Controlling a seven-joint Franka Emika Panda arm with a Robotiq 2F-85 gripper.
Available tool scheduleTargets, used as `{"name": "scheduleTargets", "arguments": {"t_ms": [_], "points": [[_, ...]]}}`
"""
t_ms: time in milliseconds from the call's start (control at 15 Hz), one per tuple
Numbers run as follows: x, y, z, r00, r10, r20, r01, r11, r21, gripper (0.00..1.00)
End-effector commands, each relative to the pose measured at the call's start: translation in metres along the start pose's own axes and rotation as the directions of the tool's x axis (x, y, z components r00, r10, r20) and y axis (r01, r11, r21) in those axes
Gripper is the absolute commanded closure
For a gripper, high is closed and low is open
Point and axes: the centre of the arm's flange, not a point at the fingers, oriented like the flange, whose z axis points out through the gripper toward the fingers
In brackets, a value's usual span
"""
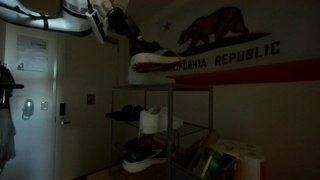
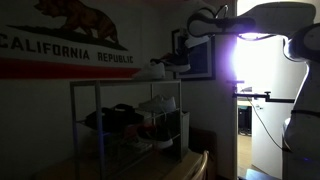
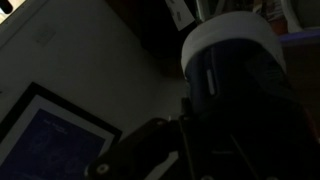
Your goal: Move the black shoe on the right to the top compartment of the shoe rack
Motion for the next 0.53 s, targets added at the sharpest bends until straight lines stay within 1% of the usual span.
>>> {"name": "scheduleTargets", "arguments": {"t_ms": [0, 200, 467], "points": [[0.040, -0.029, 0.009, 0.995, 0.089, -0.043, -0.089, 0.996, 0.011, 0.93], [0.055, -0.053, 0.020, 0.993, 0.116, -0.021, -0.116, 0.993, 0.010, 0.93], [0.070, -0.077, 0.025, 0.993, 0.118, 0.007, -0.118, 0.993, -0.004, 0.93]]}}
